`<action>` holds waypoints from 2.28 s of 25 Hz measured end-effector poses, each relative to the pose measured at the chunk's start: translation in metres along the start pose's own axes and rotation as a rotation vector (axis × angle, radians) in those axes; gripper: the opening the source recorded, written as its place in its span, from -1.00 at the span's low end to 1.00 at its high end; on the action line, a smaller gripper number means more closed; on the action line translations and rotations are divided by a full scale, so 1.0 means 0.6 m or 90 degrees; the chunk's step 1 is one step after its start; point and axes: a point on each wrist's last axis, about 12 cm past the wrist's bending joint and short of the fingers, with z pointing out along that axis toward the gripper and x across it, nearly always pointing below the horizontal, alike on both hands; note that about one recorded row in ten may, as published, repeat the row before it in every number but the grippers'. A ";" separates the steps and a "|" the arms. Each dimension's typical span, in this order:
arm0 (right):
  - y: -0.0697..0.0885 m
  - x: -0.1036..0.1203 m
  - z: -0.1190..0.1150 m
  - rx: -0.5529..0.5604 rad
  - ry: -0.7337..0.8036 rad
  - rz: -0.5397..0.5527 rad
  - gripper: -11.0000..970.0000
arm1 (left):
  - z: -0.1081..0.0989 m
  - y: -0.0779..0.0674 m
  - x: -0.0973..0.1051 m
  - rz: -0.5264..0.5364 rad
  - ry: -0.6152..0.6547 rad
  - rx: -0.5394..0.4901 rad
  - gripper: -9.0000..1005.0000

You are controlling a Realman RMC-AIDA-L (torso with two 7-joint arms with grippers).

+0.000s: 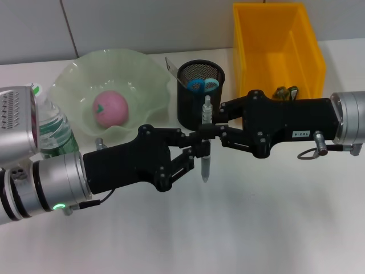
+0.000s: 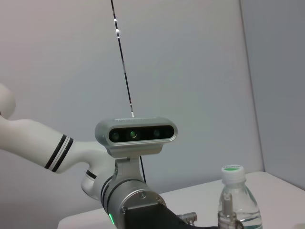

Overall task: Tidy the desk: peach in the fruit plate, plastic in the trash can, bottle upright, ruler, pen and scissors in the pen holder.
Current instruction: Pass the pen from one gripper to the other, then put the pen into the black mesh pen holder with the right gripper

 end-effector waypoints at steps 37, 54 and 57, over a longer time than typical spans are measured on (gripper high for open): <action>-0.040 -0.036 -0.093 0.202 -0.139 -0.018 -0.62 | -0.023 -0.004 0.036 -0.033 0.050 -0.053 0.71; -0.130 -0.060 0.012 0.320 -0.055 -0.005 -0.62 | -0.054 -0.018 0.072 -0.032 0.071 -0.111 0.71; -0.132 -0.051 0.028 0.323 -0.028 -0.002 -0.62 | -0.056 -0.018 0.072 -0.032 0.071 -0.112 0.71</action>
